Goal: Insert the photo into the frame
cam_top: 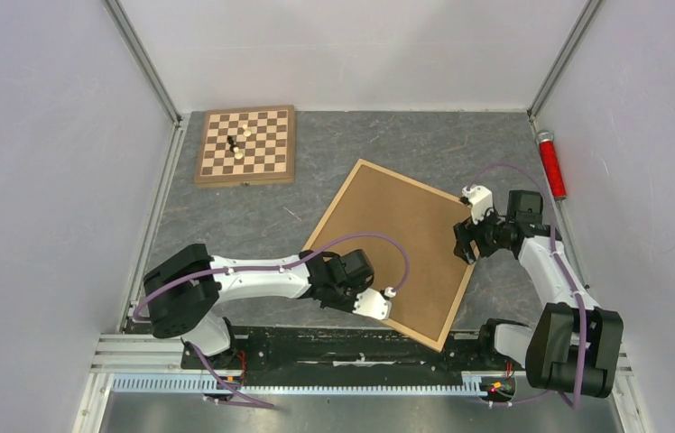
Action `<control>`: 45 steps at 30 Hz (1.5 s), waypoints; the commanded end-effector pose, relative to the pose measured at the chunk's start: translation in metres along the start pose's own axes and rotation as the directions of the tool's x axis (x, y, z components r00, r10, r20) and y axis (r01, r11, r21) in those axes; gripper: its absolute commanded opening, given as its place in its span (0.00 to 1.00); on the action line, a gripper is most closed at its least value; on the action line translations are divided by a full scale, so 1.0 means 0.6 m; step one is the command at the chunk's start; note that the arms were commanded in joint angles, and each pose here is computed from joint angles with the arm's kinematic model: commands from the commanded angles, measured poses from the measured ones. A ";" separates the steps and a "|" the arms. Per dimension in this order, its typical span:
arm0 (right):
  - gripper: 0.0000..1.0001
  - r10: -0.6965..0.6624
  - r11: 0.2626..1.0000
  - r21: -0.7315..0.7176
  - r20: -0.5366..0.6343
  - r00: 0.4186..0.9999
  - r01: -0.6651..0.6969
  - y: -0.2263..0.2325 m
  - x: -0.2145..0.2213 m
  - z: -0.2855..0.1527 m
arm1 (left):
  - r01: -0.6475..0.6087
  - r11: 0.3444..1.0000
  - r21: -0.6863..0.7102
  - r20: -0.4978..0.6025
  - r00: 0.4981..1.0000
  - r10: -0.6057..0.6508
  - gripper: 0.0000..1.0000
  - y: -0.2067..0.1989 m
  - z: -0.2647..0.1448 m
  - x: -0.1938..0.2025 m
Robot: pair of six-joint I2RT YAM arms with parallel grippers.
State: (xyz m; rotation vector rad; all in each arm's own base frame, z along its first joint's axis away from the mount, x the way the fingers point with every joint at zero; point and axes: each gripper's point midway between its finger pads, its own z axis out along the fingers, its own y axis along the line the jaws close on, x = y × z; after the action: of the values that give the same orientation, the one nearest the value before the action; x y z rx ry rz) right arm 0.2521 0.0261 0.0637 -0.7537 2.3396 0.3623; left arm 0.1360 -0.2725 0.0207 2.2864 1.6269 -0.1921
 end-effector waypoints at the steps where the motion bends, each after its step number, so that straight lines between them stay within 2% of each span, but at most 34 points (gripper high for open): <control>1: 0.77 -0.034 0.993 0.120 0.139 0.990 0.018 -0.064 -0.101 -0.018 | 0.057 0.998 0.010 -0.037 0.998 -0.056 0.02 -0.015 -0.023 0.026; 4: 0.78 -0.068 0.990 0.131 0.131 0.989 0.051 -0.099 -0.137 -0.012 | 0.037 0.999 -0.014 -0.080 0.996 -0.038 0.02 -0.017 -0.027 0.049; 10: 0.76 -0.154 0.984 0.099 0.042 0.987 0.149 -0.145 -0.150 0.050 | -0.002 0.999 -0.046 -0.169 0.986 -0.006 0.02 -0.025 -0.020 0.099; 18: 0.68 -0.247 0.969 0.030 0.020 0.969 0.246 -0.172 -0.186 0.131 | -0.014 0.999 -0.041 -0.192 0.981 0.006 0.02 -0.026 -0.015 0.107; 27: 0.62 -0.304 0.953 -0.025 -0.027 0.952 0.303 -0.165 -0.185 0.197 | -0.009 0.999 -0.038 -0.203 0.979 0.002 0.02 -0.023 -0.007 0.106; 36: 0.46 -0.331 0.944 -0.044 -0.085 0.940 0.328 -0.157 -0.158 0.239 | -0.002 0.999 -0.040 -0.202 0.979 -0.006 0.02 -0.021 -0.003 0.103; 45: 0.30 -0.354 0.935 -0.087 -0.148 0.924 0.344 -0.137 -0.106 0.252 | 0.007 0.998 -0.070 -0.188 0.982 -0.020 0.02 -0.015 -0.005 0.102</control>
State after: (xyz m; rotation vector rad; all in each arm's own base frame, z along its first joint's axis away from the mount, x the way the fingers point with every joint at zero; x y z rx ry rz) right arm 0.4388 0.0609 0.0251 -1.1819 2.1968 0.2278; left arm 0.1388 -0.2388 0.0186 2.3028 1.6284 -0.0567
